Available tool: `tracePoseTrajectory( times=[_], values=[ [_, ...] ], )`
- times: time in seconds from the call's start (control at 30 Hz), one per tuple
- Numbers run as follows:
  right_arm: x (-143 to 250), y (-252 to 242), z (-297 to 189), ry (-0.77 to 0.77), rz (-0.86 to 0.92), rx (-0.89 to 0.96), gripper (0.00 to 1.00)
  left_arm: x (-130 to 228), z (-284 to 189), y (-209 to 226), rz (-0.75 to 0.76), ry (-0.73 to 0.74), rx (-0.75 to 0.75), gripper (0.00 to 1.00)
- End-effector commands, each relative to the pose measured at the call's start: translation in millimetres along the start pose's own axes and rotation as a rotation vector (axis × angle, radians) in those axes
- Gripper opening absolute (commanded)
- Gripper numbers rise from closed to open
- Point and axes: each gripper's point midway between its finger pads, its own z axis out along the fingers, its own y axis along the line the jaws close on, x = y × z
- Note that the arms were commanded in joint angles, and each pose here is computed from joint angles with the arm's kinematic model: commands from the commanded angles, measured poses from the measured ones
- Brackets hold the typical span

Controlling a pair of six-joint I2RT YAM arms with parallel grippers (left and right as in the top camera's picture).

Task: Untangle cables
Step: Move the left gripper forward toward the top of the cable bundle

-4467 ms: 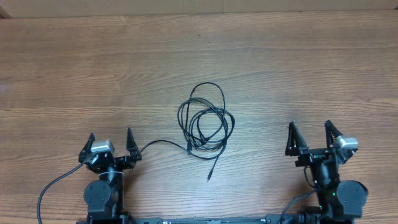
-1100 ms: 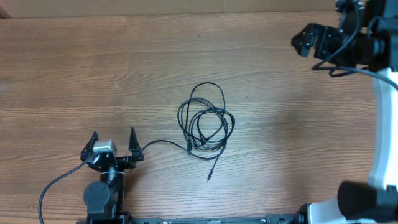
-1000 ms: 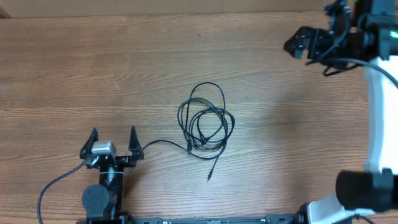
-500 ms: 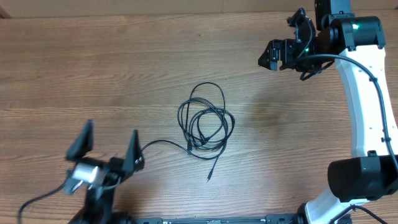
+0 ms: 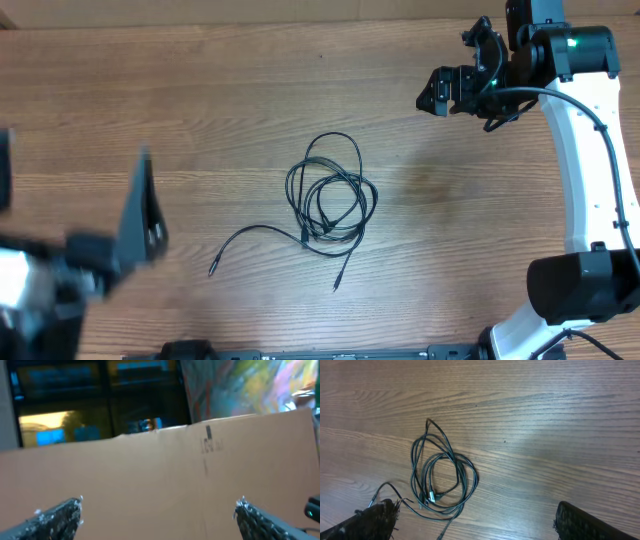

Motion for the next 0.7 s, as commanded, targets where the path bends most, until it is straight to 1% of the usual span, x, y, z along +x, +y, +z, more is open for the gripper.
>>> tracePoseTrajectory(
  times=[0.0,0.13,0.23,0.33,0.47,0.57,0.67],
  values=[
    [-1.9,7.8,-18.3,-0.048,-0.029,0.003,1.00,-20.1,52.7,-7.4,0.061,0.002,0.135,1.00],
    [2.5,8.7,-21.1,-0.039,-0.026,0.003,1.00,-28.1,95.4,-3.2,0.092,-0.018,0.181,1.00],
    [4.9,7.7,-22.3,-0.033,-0.023,0.011,1.00,-15.2,119.7,-4.1,0.116,0.017,0.229,1.00],
    [5.8,8.3,-23.9,-0.034,-0.024,0.011,1.00,15.4,137.0,0.2,0.104,0.125,0.236,1.00],
    [3.9,7.8,-25.7,-0.047,-0.028,0.018,1.00,57.3,157.6,3.9,0.126,0.248,0.146,1.00],
    [1.1,3.0,-26.1,-0.059,-0.031,0.046,1.00,89.5,170.4,-24.8,0.260,0.327,0.143,1.00],
    [-0.8,-2.9,-26.6,-0.066,-0.032,0.081,1.00,131.3,177.1,-66.6,0.402,0.425,0.149,1.00]
  ],
)
